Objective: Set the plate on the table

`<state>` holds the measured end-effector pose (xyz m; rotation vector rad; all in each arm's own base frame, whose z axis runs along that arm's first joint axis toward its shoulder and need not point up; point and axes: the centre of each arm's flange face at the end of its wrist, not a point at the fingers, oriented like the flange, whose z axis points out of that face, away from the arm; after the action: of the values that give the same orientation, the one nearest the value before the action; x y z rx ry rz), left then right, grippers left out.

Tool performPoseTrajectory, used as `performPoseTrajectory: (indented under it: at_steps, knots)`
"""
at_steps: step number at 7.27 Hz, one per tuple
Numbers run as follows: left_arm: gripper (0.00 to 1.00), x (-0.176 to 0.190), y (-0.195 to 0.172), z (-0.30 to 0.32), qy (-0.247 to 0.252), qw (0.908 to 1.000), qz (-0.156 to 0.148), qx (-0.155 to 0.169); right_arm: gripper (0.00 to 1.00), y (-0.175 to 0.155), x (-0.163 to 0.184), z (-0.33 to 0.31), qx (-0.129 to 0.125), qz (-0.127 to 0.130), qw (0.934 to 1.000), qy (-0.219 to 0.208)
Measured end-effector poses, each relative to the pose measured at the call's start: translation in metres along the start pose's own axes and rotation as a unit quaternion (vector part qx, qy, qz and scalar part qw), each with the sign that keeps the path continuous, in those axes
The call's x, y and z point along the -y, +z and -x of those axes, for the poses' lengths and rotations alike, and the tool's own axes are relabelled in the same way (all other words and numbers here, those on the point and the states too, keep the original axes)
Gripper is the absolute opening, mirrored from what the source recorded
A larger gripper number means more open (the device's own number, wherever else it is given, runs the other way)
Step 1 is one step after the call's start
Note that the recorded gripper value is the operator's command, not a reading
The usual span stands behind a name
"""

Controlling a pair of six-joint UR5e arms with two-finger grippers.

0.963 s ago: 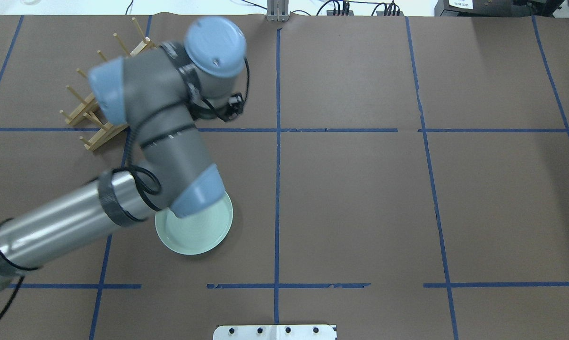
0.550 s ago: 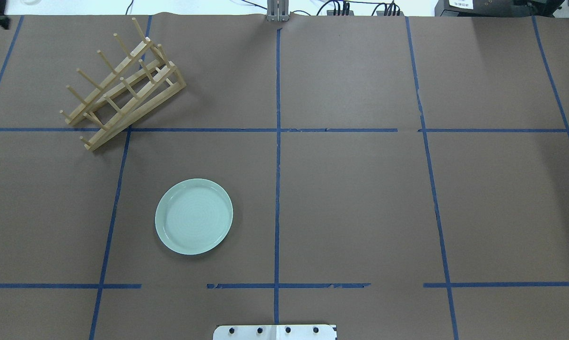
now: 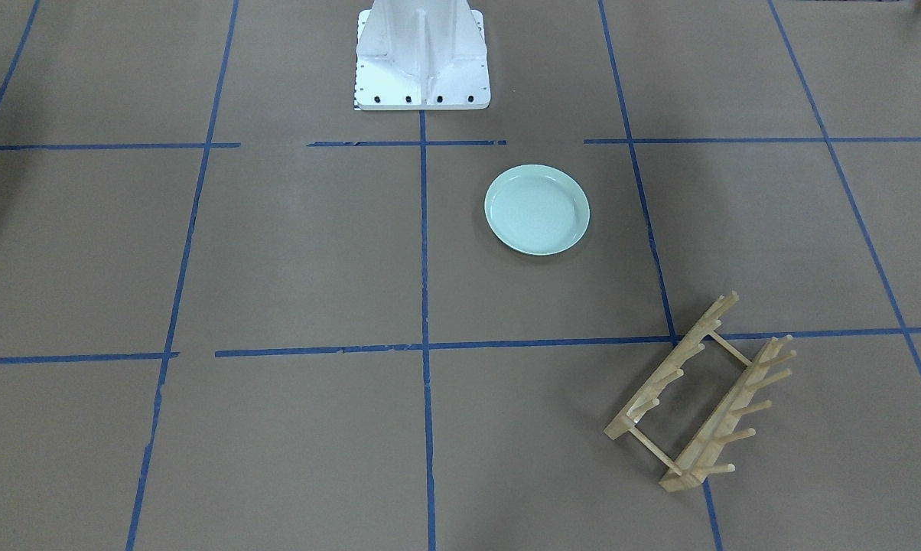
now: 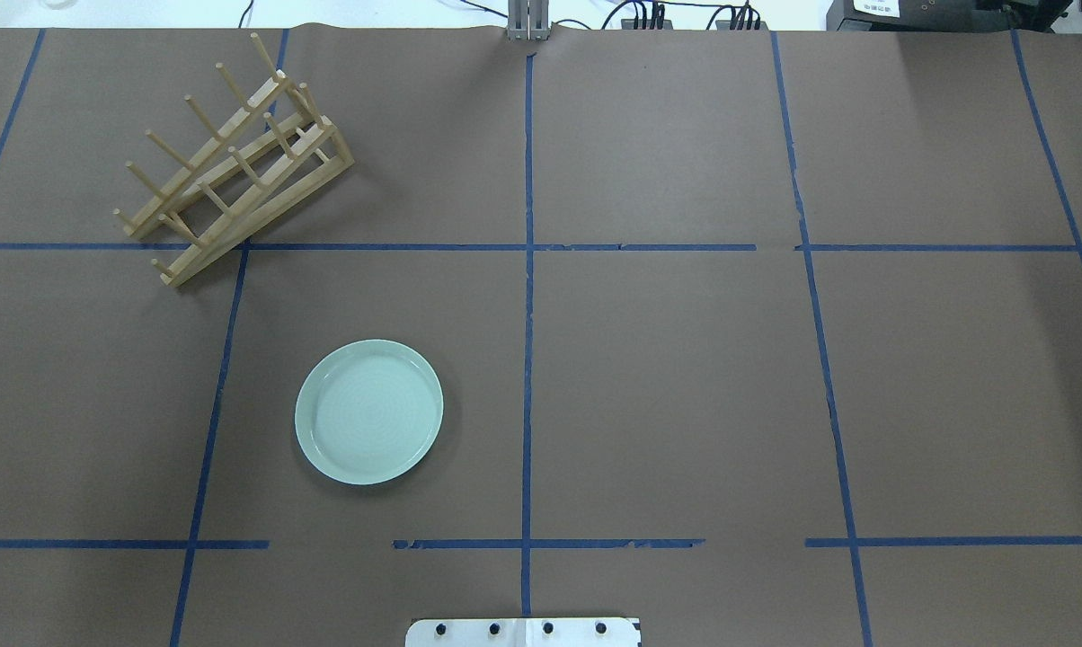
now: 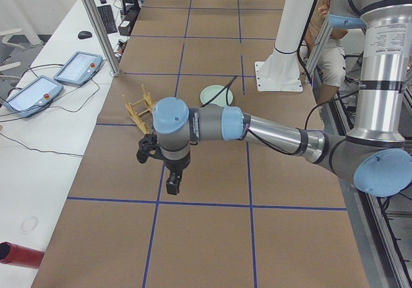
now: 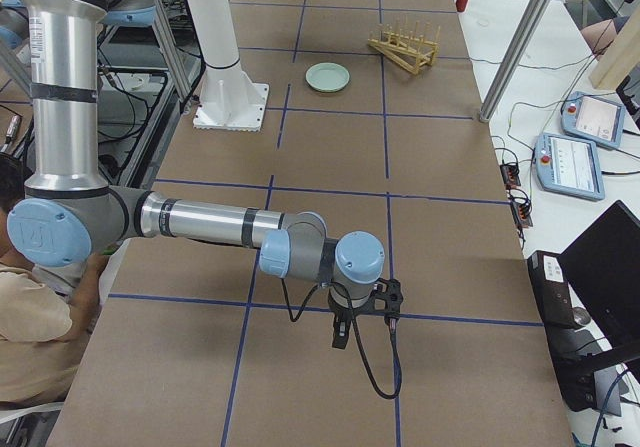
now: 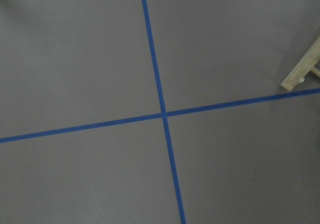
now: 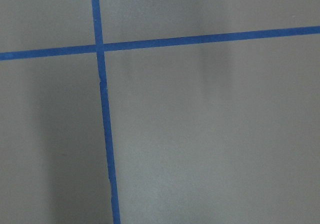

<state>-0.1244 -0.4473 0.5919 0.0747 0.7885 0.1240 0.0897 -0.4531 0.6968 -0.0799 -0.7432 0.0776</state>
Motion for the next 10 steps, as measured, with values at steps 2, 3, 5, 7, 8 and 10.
performPoseTrajectory:
  at_steps: [2,3,5,7,8,10]
  knots:
    - [1.00,-0.024,0.019,0.018,-0.031,0.9993,0.012,-0.016,1.00,0.000,0.000,0.000,0.000,0.000,1.0000,0.000]
    - [1.00,-0.019,0.023,0.016,-0.050,0.9986,0.014,-0.014,1.00,0.000,0.000,0.000,0.000,0.000,1.0000,0.000]
    - [1.00,-0.005,0.040,0.007,-0.036,0.9993,0.013,0.001,1.00,0.000,0.000,0.000,0.000,0.000,1.0000,0.000]
    - [1.00,0.014,0.049,-0.001,-0.039,0.9992,0.006,0.007,1.00,0.000,0.000,0.000,0.000,0.000,1.0000,0.000]
    - [1.00,0.019,0.049,-0.003,-0.044,0.9990,0.002,0.007,1.00,0.000,0.000,0.000,0.000,0.000,1.0000,0.000]
    - [1.00,0.022,0.048,-0.004,-0.046,0.9989,0.000,0.007,1.00,0.000,0.000,0.000,0.000,0.000,1.0000,0.000]
